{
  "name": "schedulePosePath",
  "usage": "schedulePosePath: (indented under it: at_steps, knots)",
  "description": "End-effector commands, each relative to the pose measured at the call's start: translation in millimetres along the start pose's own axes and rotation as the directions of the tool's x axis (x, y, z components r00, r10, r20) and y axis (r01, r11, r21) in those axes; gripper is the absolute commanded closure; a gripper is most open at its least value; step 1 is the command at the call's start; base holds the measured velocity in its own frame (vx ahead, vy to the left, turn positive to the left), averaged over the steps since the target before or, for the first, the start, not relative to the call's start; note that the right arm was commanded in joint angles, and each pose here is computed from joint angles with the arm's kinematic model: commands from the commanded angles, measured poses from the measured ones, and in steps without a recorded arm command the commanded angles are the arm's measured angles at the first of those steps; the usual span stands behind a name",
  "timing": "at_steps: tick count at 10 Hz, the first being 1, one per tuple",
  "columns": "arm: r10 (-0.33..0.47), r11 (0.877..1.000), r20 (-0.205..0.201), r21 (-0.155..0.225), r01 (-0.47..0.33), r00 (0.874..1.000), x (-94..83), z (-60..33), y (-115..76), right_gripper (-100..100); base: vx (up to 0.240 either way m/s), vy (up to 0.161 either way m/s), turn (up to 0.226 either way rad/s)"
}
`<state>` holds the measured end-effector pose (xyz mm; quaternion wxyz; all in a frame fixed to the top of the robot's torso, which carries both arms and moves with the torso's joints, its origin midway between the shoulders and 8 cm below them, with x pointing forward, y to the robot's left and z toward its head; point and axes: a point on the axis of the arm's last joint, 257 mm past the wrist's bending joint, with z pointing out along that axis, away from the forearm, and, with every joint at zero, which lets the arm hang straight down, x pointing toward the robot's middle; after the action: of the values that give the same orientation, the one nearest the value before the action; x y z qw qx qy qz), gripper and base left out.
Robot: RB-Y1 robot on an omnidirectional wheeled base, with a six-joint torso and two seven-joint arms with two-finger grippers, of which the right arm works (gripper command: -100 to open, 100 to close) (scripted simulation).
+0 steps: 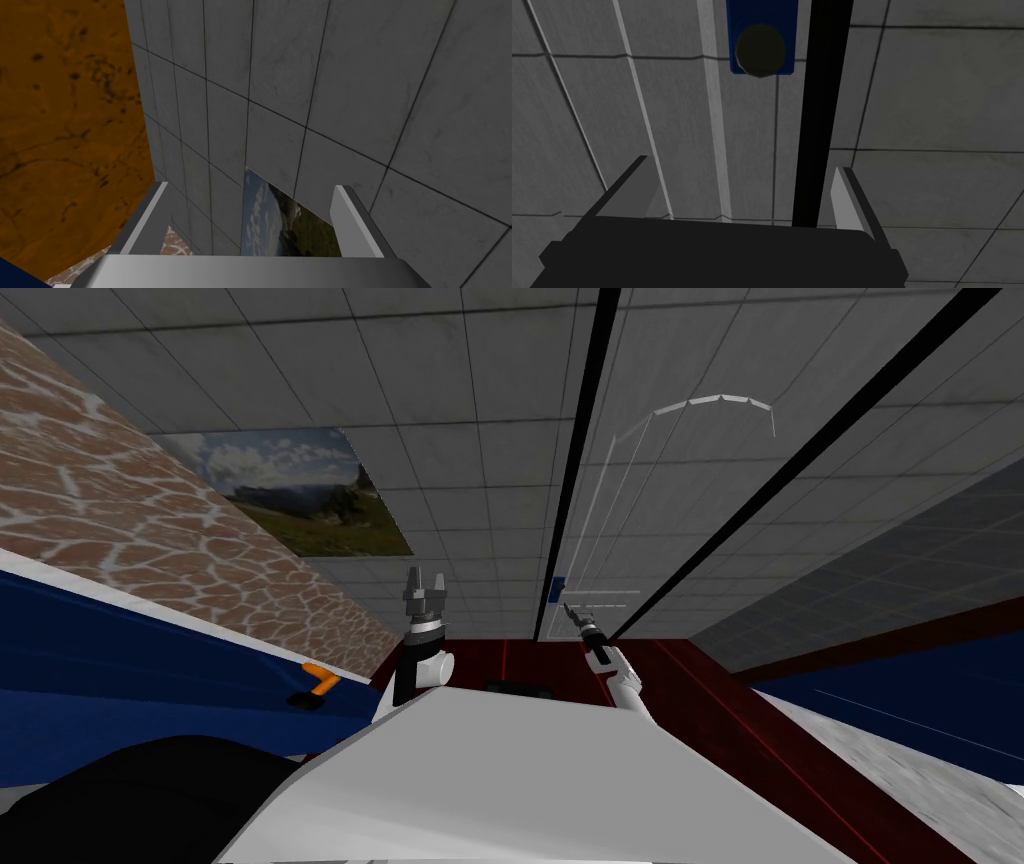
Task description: Pull the door open
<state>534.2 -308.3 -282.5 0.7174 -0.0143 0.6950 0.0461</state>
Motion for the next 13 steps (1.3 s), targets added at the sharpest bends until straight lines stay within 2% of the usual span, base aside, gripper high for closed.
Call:
schedulePosePath:
  at_steps: [1,2,4,11,12,13]
  knots:
    - [-0.025,1.0,-0.019,0.002,0.025,0.999,7.9,1.2,-3.5,-100,0.118,0.029,-0.005]
    - [-0.04,0.999,-0.031,0.003,0.04,0.999,12.3,2.1,-4.9,-100,0.114,0.042,-0.006]
    - [-0.032,0.999,-0.025,0.009,0.032,0.999,11.0,1.4,-9.8,-100,0.086,0.02,0.018]
    - [-0.032,0.998,-0.03,0.045,0.033,0.999,11.9,-4.0,-36.7,-100,0.206,0.032,0.054]
    - [-0.031,0.999,-0.03,0.042,0.032,0.999,11.2,-3.0,-34.7,-100,0.09,0.009,0.004]
    - [-0.031,0.999,-0.03,0.042,0.032,0.999,11.2,-3.0,-34.7,100,-0.022,0.0,-0.022]
